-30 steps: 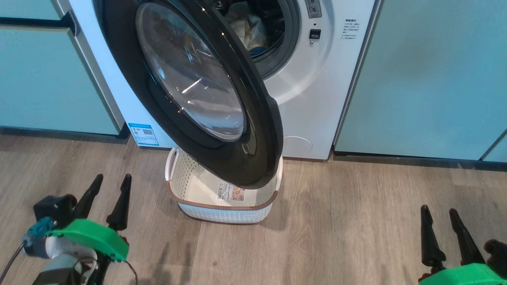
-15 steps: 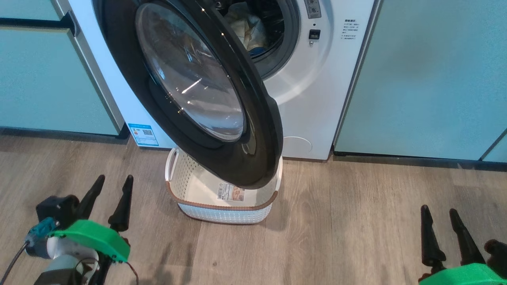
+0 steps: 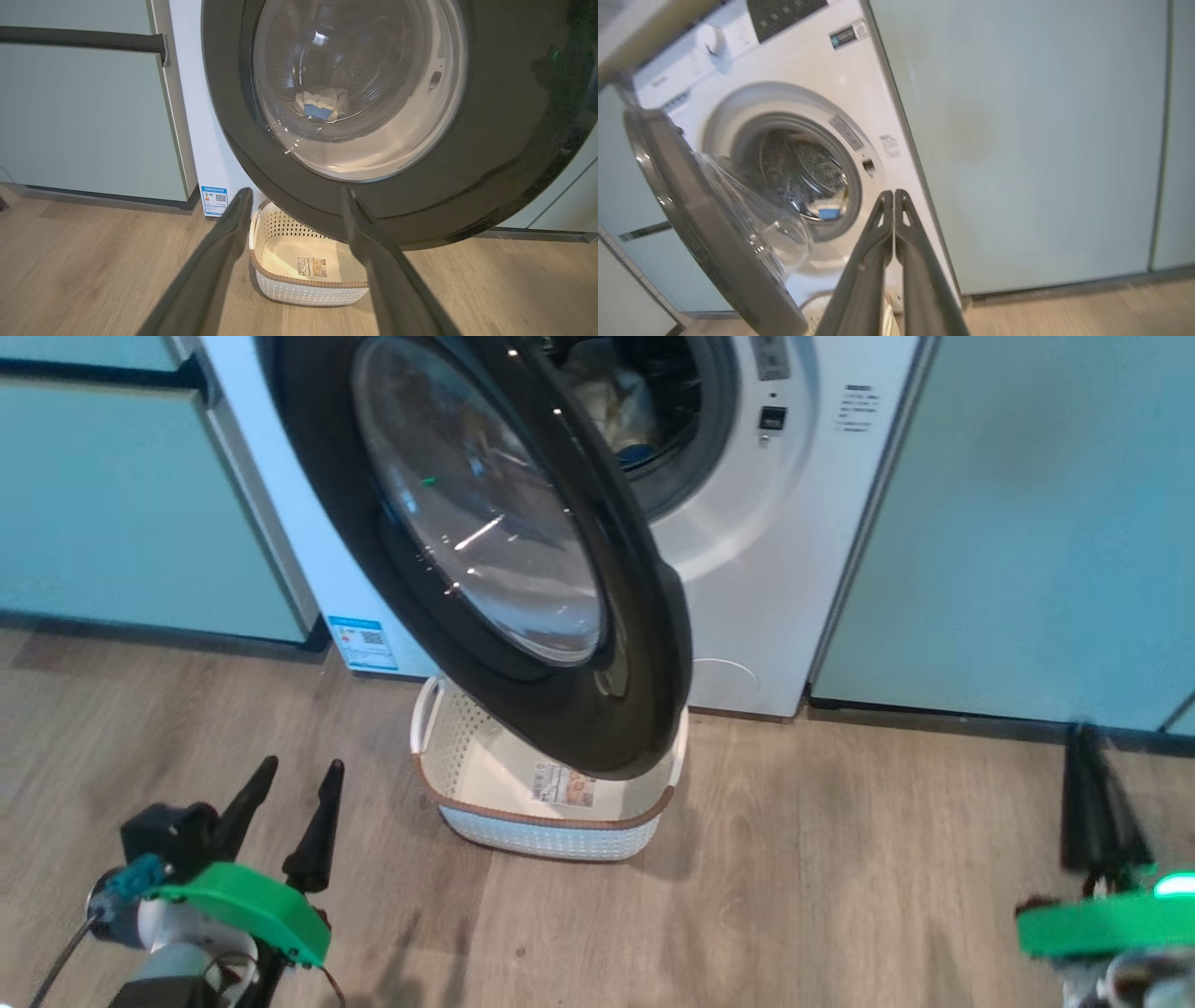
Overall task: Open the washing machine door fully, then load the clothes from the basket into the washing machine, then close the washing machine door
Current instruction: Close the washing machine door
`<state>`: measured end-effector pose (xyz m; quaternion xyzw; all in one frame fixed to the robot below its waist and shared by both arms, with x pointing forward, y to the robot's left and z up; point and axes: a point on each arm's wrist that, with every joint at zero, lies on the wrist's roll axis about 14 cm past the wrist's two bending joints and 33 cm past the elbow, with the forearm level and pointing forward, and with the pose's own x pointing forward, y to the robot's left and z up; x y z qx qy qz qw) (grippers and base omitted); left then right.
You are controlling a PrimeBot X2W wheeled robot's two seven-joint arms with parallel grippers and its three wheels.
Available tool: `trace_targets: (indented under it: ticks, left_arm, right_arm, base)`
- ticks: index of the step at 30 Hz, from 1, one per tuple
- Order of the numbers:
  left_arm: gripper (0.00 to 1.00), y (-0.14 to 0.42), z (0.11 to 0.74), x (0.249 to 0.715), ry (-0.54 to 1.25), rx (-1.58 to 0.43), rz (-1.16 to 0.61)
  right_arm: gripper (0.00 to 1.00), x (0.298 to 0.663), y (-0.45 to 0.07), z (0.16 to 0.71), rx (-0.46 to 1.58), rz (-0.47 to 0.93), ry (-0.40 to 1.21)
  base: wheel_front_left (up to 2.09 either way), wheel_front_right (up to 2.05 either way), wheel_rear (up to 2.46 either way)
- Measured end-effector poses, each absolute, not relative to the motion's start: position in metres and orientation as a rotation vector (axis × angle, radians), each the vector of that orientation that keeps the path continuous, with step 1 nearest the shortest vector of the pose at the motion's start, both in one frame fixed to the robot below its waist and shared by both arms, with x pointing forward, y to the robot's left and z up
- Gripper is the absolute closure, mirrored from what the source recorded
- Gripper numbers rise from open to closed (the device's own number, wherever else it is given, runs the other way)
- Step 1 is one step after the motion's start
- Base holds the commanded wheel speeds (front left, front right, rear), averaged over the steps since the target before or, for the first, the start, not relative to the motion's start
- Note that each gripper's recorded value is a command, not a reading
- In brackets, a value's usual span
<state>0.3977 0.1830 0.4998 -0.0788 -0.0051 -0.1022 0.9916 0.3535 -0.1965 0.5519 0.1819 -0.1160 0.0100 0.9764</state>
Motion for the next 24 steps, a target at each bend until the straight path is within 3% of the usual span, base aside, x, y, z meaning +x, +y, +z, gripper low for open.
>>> trace_targets:
  ticks: [6,13,24]
  left_arm:
    - [0.00,0.189,0.496,0.386,0.000,-0.154,-0.191]
    - [0.00,0.203,0.496,0.373,-0.001,-0.153,-0.150]
    - [0.00,0.215,0.501,0.362,-0.019,-0.153,-0.109]
  right_arm:
    - [1.00,0.373,-0.162,0.627,0.343,0.180,-0.439]
    - [1.00,0.370,-0.100,0.699,0.345,0.422,-0.629]
    - [1.00,0.335,0.009,0.735,0.405,0.819,-0.684]
  base:
    - [0.00,0.00,0.00]
    - [0.00,0.00,0.00]
    - [0.00,0.00,0.00]
